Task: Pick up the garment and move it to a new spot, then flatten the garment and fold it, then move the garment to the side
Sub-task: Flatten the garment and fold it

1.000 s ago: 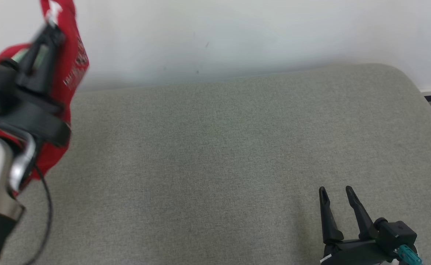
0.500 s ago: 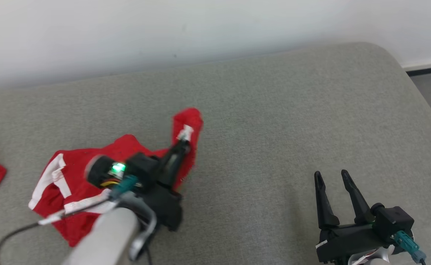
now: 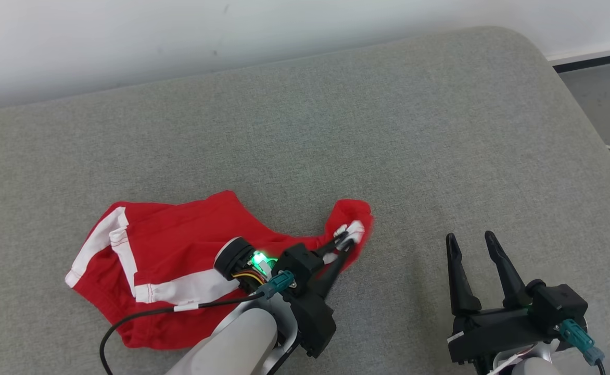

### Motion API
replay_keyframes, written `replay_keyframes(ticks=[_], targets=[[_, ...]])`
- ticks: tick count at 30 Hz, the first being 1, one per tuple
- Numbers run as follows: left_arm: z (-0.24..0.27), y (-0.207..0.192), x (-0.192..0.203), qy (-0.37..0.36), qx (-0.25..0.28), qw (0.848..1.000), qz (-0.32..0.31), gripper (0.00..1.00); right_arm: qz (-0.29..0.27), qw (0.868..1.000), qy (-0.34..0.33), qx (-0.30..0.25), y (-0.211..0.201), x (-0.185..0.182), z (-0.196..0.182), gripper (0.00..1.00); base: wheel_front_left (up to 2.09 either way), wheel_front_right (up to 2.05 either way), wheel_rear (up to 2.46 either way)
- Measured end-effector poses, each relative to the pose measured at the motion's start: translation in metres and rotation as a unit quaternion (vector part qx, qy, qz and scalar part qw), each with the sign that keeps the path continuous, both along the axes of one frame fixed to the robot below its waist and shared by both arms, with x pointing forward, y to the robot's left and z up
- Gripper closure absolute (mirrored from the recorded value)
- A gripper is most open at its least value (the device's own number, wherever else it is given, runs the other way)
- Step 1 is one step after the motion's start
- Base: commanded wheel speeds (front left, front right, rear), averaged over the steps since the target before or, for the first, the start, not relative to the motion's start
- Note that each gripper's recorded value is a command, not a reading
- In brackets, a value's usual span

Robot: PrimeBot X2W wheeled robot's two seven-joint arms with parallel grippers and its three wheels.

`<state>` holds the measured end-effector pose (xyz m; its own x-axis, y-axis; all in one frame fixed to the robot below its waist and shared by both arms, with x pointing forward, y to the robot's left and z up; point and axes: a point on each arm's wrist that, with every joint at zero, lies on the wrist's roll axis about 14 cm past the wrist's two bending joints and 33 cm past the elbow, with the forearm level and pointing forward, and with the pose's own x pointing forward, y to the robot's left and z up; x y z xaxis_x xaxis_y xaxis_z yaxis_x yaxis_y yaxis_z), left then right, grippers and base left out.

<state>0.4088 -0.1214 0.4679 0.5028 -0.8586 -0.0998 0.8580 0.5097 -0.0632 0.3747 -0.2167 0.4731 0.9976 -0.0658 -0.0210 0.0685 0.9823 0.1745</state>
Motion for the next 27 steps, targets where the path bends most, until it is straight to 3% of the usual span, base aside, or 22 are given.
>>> replay_keyframes(ticks=[5,11,18,27], targets=[[0.011,0.002,0.002,-0.011,-0.011,1.000,0.009,0.00,0.010,1.000,-0.012,0.001,0.006,0.006,0.007,0.00,0.00,0.00,0.00],[0.062,0.024,0.019,-0.056,-0.066,0.994,0.066,0.00,0.027,1.000,-0.015,0.006,0.018,0.005,0.009,0.00,0.00,0.00,0.00],[0.081,0.105,0.029,-0.097,-0.074,0.975,0.186,0.00,0.051,0.998,-0.028,0.006,0.034,0.002,0.017,0.00,0.00,0.00,0.00],[0.085,0.221,0.008,-0.127,-0.059,0.932,0.333,0.00,0.081,0.996,-0.048,0.006,0.055,-0.001,0.030,0.00,0.00,0.00,0.00]])
